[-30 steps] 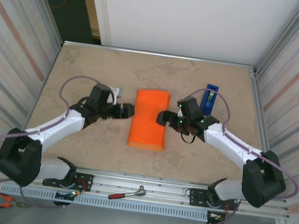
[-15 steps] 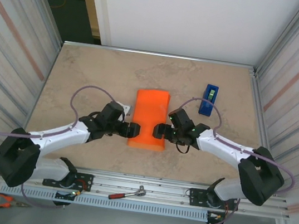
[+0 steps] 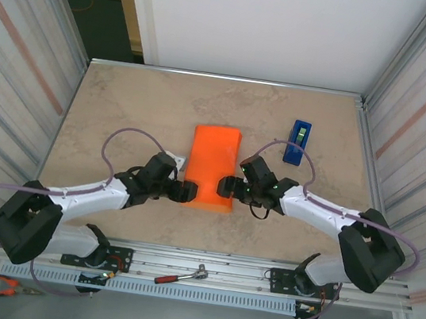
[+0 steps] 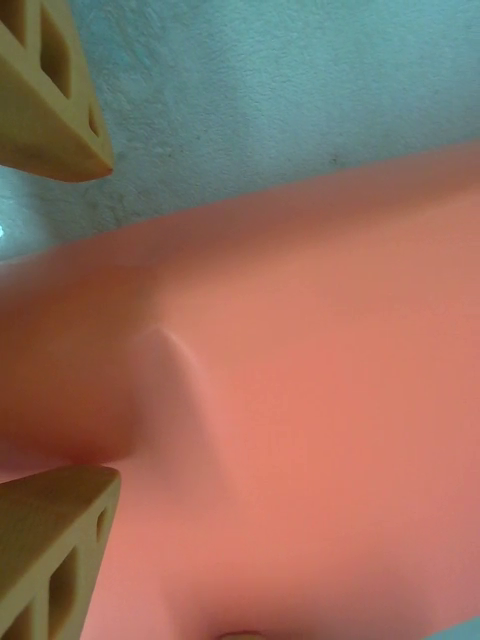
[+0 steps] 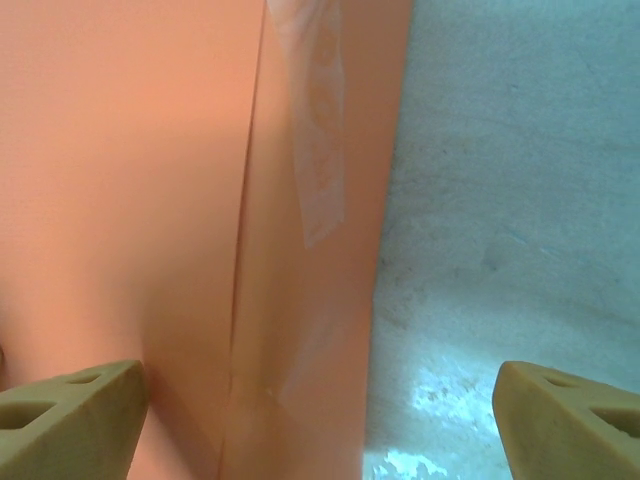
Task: Wrap the gift box in paper
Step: Fold the third fold of the wrapping paper on the gift box.
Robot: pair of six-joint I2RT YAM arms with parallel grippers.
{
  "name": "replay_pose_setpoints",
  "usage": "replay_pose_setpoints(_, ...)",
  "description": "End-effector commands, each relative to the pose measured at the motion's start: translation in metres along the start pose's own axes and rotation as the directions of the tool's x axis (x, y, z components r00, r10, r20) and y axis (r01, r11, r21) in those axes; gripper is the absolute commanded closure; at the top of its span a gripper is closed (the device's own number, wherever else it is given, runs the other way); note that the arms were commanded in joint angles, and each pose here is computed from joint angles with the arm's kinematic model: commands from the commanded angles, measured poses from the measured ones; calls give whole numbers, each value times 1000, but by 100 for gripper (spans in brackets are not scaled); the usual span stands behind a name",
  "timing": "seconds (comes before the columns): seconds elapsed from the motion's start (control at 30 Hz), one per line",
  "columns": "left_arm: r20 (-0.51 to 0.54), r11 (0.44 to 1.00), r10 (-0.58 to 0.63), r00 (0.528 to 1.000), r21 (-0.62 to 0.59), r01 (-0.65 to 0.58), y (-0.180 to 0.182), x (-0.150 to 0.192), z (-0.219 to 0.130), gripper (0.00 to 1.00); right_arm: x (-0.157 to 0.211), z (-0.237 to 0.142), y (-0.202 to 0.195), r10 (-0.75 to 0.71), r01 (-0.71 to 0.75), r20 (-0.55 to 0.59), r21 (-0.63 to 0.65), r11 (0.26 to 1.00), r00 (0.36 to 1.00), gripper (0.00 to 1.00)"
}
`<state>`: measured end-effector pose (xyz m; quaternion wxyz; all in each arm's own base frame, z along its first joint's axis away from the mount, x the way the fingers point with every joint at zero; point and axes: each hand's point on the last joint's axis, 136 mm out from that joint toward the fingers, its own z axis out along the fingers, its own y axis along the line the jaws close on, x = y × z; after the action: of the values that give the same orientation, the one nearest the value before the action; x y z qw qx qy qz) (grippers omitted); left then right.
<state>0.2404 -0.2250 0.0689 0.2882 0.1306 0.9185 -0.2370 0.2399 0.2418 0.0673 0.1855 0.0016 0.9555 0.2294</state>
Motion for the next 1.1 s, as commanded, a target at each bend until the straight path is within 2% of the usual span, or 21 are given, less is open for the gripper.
replay_pose_setpoints(0.0,31,999,37,999,-9,-37,-1,-7,-3,25,5,-10,3,-12,12,4,-8,1000,1000,11)
replay_pose_setpoints(0.17,25,999,29,999,-19,-29,1,-7,5,26,8,2,4,-11,11,-18,-5,1000,1000,13)
replay_pose_setpoints(0.43,46,996,45,998,-79,-42,5,-10,18,28,4,27,-14,9,-9,1,92,996,1000,30)
replay_pose_setpoints(0.67,62,995,52,997,-90,-46,6,-13,22,31,2,25,-11,0,1,-1,90,996,1000,35)
replay_pose_setpoints(0.97,61,994,64,996,-96,-58,4,-11,32,43,-5,24,0,-11,11,-1,64,998,1000,37)
replay_pose_setpoints(1.07,58,992,75,996,-106,-68,2,-11,36,46,-6,28,-1,-8,8,-6,75,997,1000,40)
